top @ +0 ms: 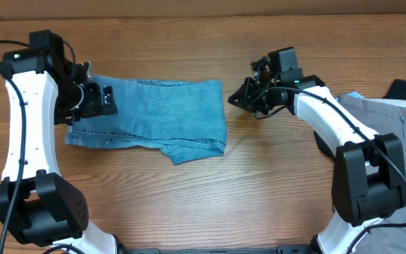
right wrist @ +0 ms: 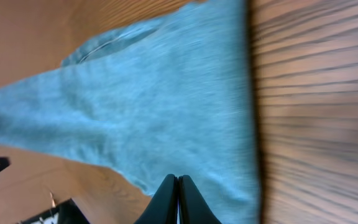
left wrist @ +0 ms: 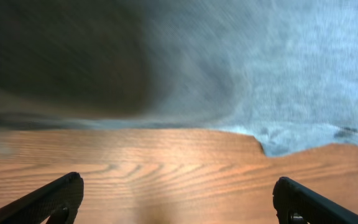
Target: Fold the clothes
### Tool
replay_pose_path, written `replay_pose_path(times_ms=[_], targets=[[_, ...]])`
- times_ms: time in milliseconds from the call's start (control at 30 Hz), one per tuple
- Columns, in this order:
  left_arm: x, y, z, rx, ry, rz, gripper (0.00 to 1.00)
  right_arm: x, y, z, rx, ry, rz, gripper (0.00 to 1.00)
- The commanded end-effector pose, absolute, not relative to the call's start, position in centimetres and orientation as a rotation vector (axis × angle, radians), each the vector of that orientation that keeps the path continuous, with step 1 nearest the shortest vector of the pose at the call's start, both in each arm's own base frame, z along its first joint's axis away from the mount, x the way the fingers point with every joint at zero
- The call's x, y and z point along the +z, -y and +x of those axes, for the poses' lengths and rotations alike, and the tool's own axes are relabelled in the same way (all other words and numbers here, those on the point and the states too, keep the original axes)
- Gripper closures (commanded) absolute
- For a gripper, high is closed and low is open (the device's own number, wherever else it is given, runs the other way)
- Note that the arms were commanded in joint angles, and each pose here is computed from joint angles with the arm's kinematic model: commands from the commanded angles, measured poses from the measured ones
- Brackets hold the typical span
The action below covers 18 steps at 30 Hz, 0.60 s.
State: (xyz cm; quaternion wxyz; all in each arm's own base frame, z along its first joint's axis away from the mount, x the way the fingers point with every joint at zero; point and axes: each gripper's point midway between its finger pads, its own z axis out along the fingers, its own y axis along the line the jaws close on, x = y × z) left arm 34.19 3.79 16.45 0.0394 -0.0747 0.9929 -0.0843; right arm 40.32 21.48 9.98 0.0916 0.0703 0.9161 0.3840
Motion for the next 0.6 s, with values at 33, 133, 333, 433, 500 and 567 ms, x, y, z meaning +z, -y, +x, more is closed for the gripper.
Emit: replay_pose_path(times_ms=[33,133,333,433,500,567], targets=[[15.3,-2.8,32.7,-0.337,-3.099,-0.232,0.00,7.8,-22.9,39.6,1.046,-2.796,0.268,0.96],[15.2,-2.1,31.8,-0.396,-3.131,-0.244,0.00,4.7,-24.2,38.7,1.020,-2.871,0.325,0.96],[16.4,0.9,30.8,-0.703,-3.119,-0.227,0.00,-1.4,-24.0,37.4,0.892,-3.004,0.563,0.96],[17.3,2.6,30.2,-0.866,-3.093,-0.158,0.00,-2.6,-23.8,37.1,0.872,-3.028,0.582,0.96],[17.1,2.3,30.1,-0.841,-3.102,-0.142,0.00,-2.8,-23.6,37.0,0.851,-3.034,0.590,0.96],[16.8,1.7,30.4,-0.781,-3.104,-0.130,0.00,-2.8,-23.6,37.1,0.852,-3.033,0.589,0.96]])
